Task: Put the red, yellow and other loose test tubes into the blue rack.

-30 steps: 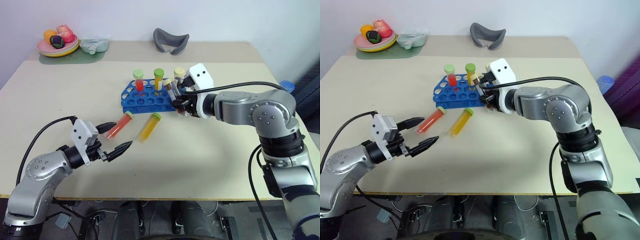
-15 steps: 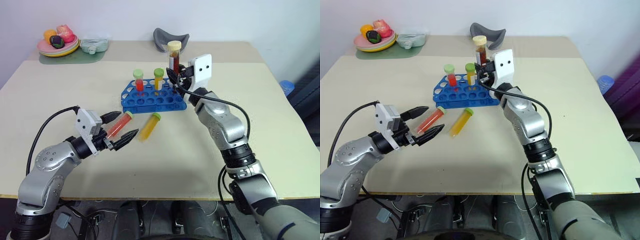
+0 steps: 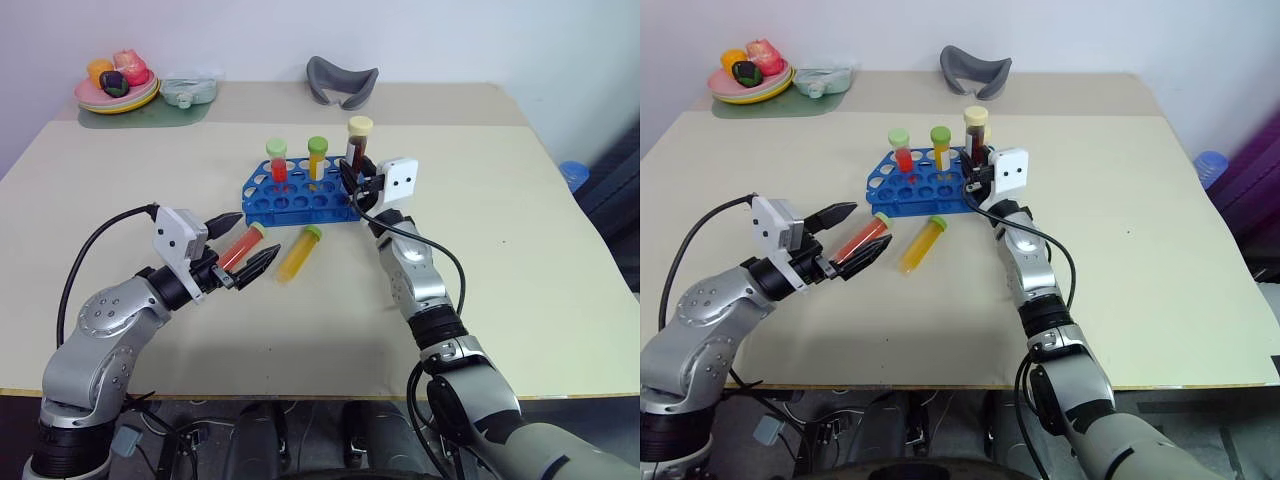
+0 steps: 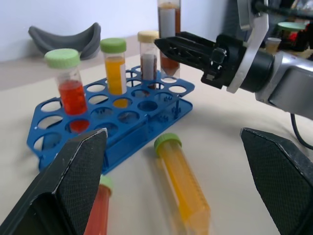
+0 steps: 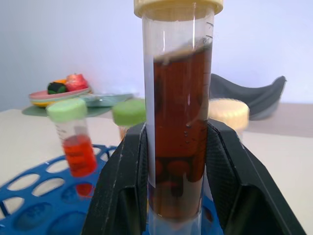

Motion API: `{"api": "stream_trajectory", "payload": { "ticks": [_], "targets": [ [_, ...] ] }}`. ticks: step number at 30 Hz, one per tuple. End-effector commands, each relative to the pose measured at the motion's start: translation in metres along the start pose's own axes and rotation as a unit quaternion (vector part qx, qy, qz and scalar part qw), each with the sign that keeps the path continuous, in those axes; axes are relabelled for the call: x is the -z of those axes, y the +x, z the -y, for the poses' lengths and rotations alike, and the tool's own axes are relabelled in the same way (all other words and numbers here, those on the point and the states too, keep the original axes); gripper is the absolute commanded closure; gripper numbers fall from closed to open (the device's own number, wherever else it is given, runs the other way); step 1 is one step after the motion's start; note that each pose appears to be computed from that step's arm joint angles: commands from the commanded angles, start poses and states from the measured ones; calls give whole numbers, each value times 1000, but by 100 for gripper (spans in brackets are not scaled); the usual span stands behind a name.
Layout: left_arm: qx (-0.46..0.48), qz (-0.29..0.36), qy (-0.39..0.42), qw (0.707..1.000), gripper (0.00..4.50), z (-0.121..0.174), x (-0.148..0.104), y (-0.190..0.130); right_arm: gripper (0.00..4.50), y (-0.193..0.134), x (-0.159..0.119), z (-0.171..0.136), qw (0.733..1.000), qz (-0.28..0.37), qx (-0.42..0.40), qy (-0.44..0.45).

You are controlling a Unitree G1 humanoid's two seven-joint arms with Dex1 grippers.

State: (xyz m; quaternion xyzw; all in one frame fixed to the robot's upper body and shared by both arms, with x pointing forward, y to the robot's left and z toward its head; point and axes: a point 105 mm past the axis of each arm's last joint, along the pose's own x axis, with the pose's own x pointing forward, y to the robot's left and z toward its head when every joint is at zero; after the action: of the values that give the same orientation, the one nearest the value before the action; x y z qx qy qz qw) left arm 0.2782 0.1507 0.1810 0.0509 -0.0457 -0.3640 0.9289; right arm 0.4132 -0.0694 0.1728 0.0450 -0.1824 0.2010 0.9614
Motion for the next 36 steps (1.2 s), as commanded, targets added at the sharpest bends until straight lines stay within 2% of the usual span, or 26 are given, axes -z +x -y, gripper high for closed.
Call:
{"api": "stream_trajectory", "payload": {
  "ticks": [1,12,36],
  "targets": [
    [5,20,18,1000,0,4,-16,-2,304,5,-16,7,999,40,7,-4],
    [-7,21,12,1000,0,-4,-11,-6,304,-1,8,16,999,18,28,-4],
    [-5,19,5,1000,0,-4,4,-14,304,-6,16,15,1000,13,27,6]
  ]
}}
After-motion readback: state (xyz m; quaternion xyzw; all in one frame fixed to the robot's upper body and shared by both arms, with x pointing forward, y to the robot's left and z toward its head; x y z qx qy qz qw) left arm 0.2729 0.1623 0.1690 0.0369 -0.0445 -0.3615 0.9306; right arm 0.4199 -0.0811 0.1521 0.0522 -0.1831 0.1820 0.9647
